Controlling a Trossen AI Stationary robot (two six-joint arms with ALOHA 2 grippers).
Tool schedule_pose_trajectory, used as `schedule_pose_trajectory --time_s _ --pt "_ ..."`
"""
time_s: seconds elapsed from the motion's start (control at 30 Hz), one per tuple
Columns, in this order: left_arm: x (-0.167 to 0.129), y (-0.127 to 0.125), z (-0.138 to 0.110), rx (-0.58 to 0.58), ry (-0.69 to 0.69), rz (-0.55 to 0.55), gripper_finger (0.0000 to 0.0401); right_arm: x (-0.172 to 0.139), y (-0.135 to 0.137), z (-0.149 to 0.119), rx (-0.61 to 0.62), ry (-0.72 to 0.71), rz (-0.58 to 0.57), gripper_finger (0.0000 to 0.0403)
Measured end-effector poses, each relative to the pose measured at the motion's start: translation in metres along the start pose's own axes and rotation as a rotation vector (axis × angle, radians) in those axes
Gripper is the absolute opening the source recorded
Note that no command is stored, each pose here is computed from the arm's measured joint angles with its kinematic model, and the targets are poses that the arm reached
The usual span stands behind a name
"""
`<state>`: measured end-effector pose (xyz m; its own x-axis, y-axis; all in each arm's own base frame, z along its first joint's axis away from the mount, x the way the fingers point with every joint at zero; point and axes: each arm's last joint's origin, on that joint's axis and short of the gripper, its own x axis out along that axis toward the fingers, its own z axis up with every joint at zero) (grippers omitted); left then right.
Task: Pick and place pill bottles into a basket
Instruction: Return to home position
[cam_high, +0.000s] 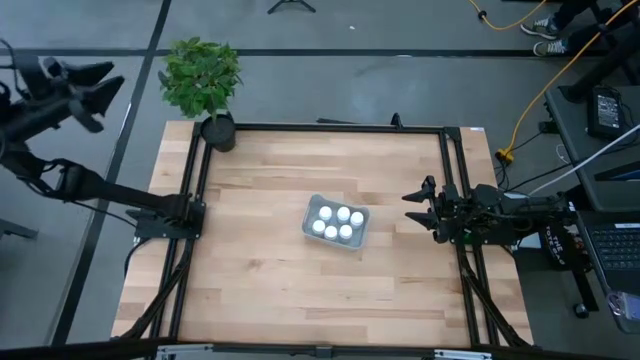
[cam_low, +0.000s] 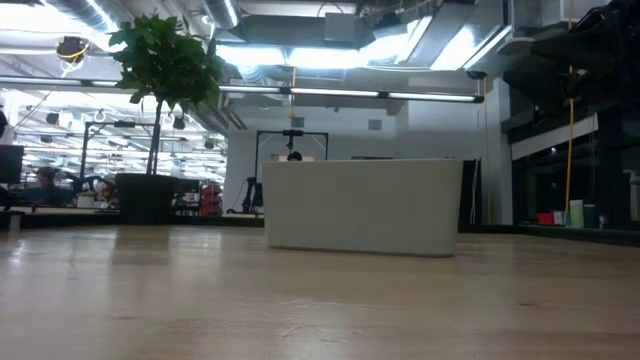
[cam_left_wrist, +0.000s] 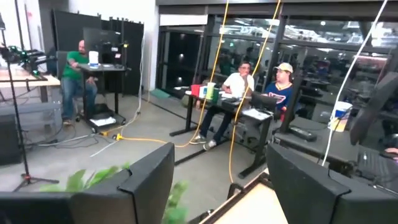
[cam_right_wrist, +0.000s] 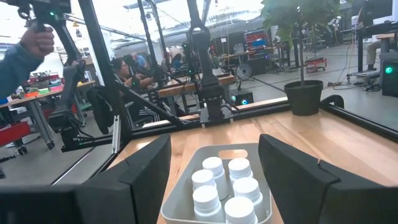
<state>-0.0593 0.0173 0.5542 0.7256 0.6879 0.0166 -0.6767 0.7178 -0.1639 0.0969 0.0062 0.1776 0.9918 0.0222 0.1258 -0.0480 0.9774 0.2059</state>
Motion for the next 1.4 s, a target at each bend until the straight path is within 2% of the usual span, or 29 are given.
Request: schedule_pose_trajectory --time_s 0.2,0.47,0.63,0.9,0.97,1.03,1.13,1.2,1.27,1.3,1.37,1.4 --pt "-0.029 0.03 -0.028 0.006 0.061 0.008 0.0245 0.0 0.0 0.0 0.0 0.0 0.0 0.0245" --pt "-0.05 0.057 -0.082 -0.013 0.169 0.041 0.0249 0.0 0.0 0.0 0.0 0.001 0.0 0.0245" --pt "-0.052 0.062 -0.122 0.003 0.236 0.019 0.0245 0.0 0.0 0.0 0.0 0.0 0.0 0.0245" --pt "-0.04 0.05 -0.202 0.001 0.377 -0.045 0.0247 0.0 0.0 0.0 0.0 0.0 0.0 0.0245" --pt "-0.036 0.046 -0.226 -0.048 0.351 -0.092 0.0247 0.0 0.0 0.0 0.0 0.001 -0.001 0.0245" --pt "-0.02 0.032 -0.243 -0.073 0.367 -0.157 0.0245 0.0 0.0 0.0 0.0 0.001 -0.001 0.0245" --pt "0.0 0.014 -0.26 -0.036 0.481 -0.267 0.0243 0.0 0.0 0.0 0.0 0.001 -0.002 0.0245" --pt "0.024 -0.006 -0.264 -0.071 0.401 -0.407 0.0242 0.0 0.0 0.0 0.0 0.001 0.0 0.0245" --pt "0.04 -0.018 -0.282 -0.087 0.403 -0.531 0.0243 0.001 0.0 0.0 0.0 0.005 0.002 0.0245" --pt "0.045 -0.022 -0.284 -0.117 0.336 -0.59 0.0243 0.001 0.0 -0.001 -0.001 0.011 0.002 0.0245" --pt "0.058 -0.03 -0.287 -0.236 0.223 -0.648 0.0245 0.001 0.0 -0.001 -0.001 0.011 0.002 0.0245" --pt "0.064 -0.033 -0.295 -0.299 0.225 -0.67 0.0246 0.001 0.0 -0.001 -0.001 0.011 0.002 0.0245"
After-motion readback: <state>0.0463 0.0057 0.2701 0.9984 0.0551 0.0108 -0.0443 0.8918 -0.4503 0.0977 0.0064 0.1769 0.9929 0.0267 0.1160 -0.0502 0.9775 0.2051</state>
